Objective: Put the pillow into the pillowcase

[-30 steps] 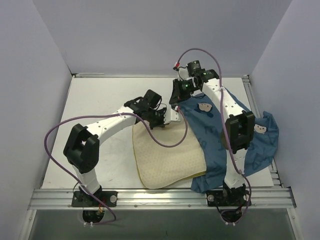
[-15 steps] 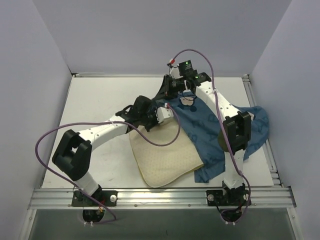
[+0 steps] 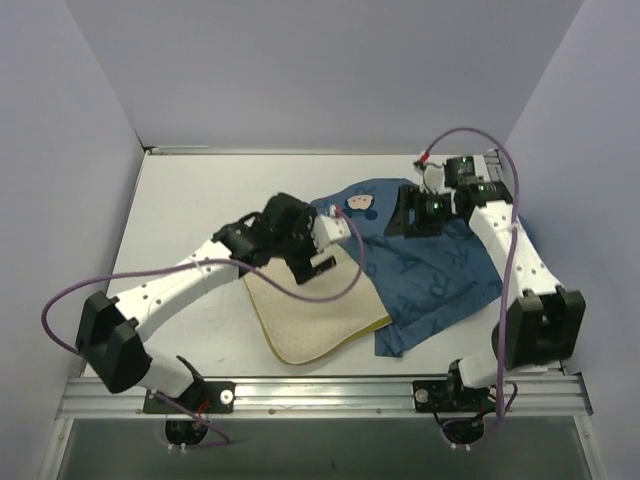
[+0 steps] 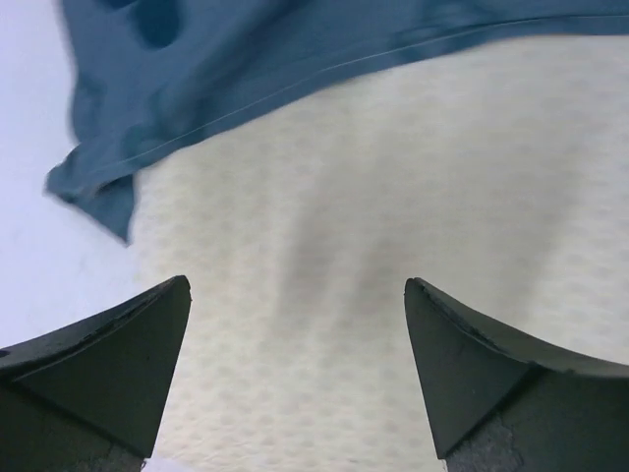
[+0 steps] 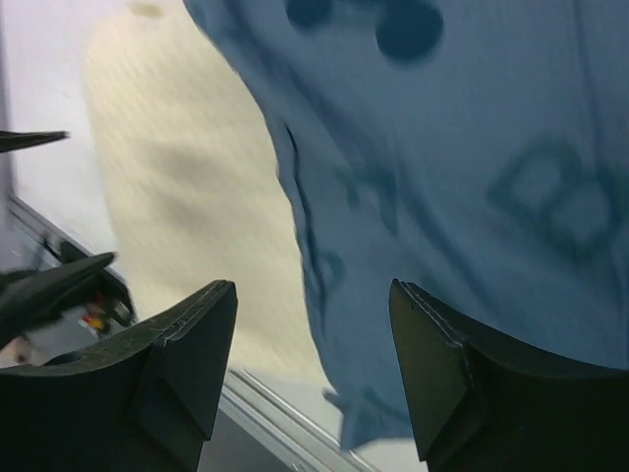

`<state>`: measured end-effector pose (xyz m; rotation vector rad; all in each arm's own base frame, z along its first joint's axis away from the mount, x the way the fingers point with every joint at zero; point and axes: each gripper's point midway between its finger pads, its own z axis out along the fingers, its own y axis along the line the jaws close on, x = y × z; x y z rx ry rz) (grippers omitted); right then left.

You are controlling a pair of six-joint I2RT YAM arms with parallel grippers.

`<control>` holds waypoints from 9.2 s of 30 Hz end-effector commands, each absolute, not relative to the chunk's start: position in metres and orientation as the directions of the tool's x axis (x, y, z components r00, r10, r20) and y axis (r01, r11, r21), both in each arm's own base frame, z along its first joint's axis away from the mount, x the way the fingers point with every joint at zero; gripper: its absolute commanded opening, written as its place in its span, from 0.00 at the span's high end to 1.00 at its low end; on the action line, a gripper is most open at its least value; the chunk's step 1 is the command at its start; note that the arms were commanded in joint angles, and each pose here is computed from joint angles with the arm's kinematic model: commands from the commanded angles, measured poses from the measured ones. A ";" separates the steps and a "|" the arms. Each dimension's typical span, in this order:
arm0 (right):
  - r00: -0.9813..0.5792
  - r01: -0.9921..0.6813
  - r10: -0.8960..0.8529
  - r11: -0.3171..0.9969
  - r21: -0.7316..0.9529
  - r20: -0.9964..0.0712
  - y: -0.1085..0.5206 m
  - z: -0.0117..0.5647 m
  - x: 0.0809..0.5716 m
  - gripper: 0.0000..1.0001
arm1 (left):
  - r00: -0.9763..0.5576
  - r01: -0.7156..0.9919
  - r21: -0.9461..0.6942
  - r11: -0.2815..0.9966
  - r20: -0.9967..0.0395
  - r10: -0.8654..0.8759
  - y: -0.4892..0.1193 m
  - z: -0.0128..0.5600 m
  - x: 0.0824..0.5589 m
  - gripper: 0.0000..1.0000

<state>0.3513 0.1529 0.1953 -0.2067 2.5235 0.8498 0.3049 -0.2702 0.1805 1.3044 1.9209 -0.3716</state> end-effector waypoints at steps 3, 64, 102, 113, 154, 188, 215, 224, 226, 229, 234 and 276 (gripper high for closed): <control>-0.922 -0.353 -0.225 0.822 0.448 -0.315 0.128 0.133 0.233 0.39 | -0.123 0.974 0.080 0.214 -0.605 0.787 -0.283 0.159 0.188 0.03; -0.772 -0.560 -0.067 0.541 0.627 -0.632 0.176 0.205 0.243 1.00 | -0.579 0.775 -0.443 0.450 -0.783 0.227 -0.398 0.291 0.313 1.00; -0.762 -0.466 -0.231 0.845 0.262 -0.605 0.150 0.230 0.342 0.03 | -0.711 0.596 -0.401 0.696 -0.667 0.224 -0.260 0.198 0.300 0.18; -0.659 -0.636 -0.519 0.771 0.034 -0.545 0.284 0.187 0.326 0.00 | -0.691 0.182 -0.309 0.933 -0.716 -0.103 -0.107 0.210 0.368 0.02; -0.636 -0.750 -0.194 0.382 0.539 -0.747 0.306 0.391 0.259 1.00 | -0.795 0.230 -0.708 0.668 -0.532 -0.290 -0.193 0.090 0.352 0.08; -0.559 -0.828 -0.694 0.437 0.352 -0.454 0.299 0.148 0.238 1.00 | -0.893 0.197 -0.732 0.652 -0.408 -0.189 -0.142 0.121 0.332 0.52; -0.964 -0.253 -0.236 0.957 0.143 -0.122 0.039 0.121 0.188 0.17 | -0.374 0.886 -0.013 0.464 -0.613 0.696 -0.190 0.058 0.430 0.17; -0.972 -0.231 -0.210 0.923 0.308 -0.101 0.062 0.092 0.249 0.20 | -0.385 0.923 -0.237 0.303 -0.546 0.744 -0.192 0.037 0.366 0.57; -0.962 -0.273 -0.256 0.901 0.336 -0.096 0.075 0.082 0.267 0.23 | -0.423 0.904 -0.293 0.310 -0.515 0.746 -0.180 0.036 0.335 0.74; -0.949 -0.312 -0.304 0.881 0.356 -0.079 0.093 0.062 0.293 0.25 | -0.482 0.872 -0.351 0.341 -0.496 0.722 -0.165 0.045 0.298 0.90; -0.914 -0.401 -0.346 0.852 0.337 -0.214 0.133 0.062 0.380 0.25 | -0.573 0.815 -0.406 0.414 -0.458 0.679 -0.149 0.060 0.257 1.00; -0.975 0.210 0.208 0.754 0.623 0.077 0.054 0.003 0.348 0.38 | -0.752 0.659 -0.454 0.599 -0.415 0.512 -0.152 0.076 0.303 1.00</control>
